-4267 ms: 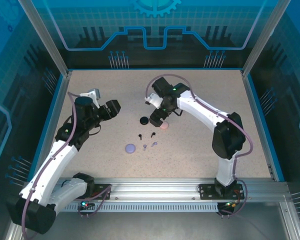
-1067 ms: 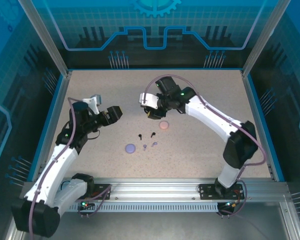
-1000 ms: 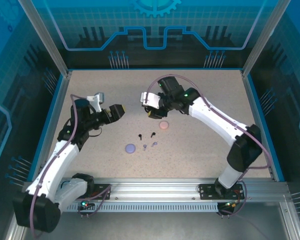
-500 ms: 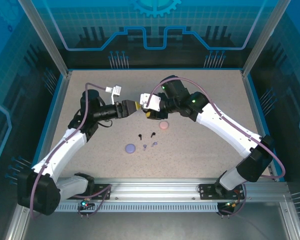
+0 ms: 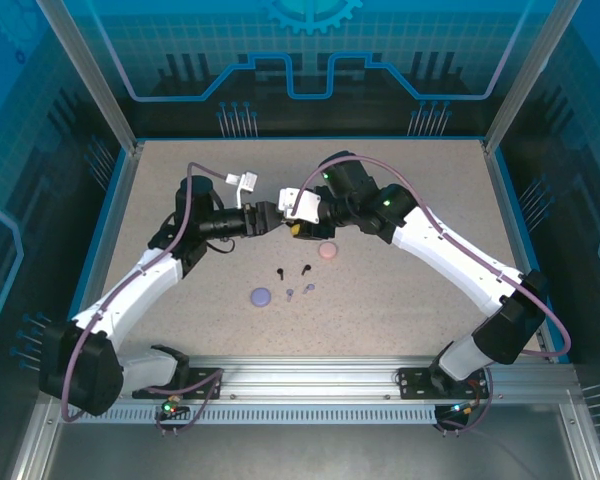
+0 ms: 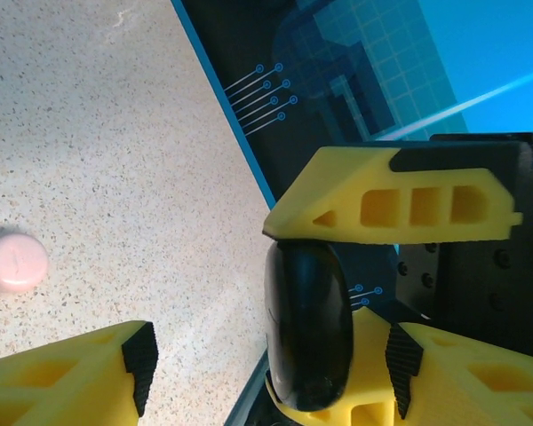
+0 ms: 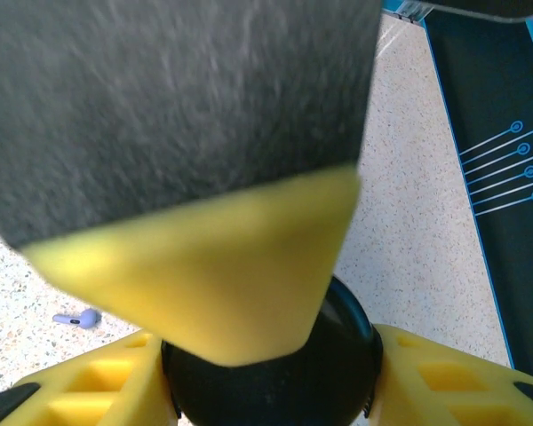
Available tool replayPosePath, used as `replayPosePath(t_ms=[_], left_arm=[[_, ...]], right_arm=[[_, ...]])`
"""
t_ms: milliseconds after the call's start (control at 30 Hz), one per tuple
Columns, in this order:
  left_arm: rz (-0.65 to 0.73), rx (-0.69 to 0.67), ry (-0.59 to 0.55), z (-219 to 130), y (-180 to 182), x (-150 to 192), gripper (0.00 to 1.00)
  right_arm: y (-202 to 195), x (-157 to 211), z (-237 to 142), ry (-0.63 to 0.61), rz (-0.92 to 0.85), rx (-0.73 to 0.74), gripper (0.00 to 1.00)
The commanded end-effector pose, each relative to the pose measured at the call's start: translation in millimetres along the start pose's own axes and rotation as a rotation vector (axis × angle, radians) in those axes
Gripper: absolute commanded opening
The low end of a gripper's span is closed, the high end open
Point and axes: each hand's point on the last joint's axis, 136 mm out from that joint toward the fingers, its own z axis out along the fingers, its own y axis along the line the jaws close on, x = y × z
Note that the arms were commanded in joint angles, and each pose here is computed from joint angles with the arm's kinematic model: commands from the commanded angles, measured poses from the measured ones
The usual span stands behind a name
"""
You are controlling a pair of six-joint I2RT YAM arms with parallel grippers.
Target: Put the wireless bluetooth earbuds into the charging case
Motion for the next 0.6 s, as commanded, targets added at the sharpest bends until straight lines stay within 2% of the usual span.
replayPosePath(t_ms=[0,300,567], left_arm=[[0.042,0.049,0.017,4.7,-17.3,-4.1,0.67],[0.03,0.043,0.039,9.5,-14.0,-0.7,0.44],[0.035,0.055,0.051,10.4,-16.5,1.1,0.36]], right_arm=[[0.1,-16.0,-7.3,-0.037,-0.03,0.0,0.49],[1.8,-17.0,-0.4,-0.029,-0.04,-0.009,0.49],[2.5,-16.6,7.1,-0.021,-0.04,-0.013,0.49]])
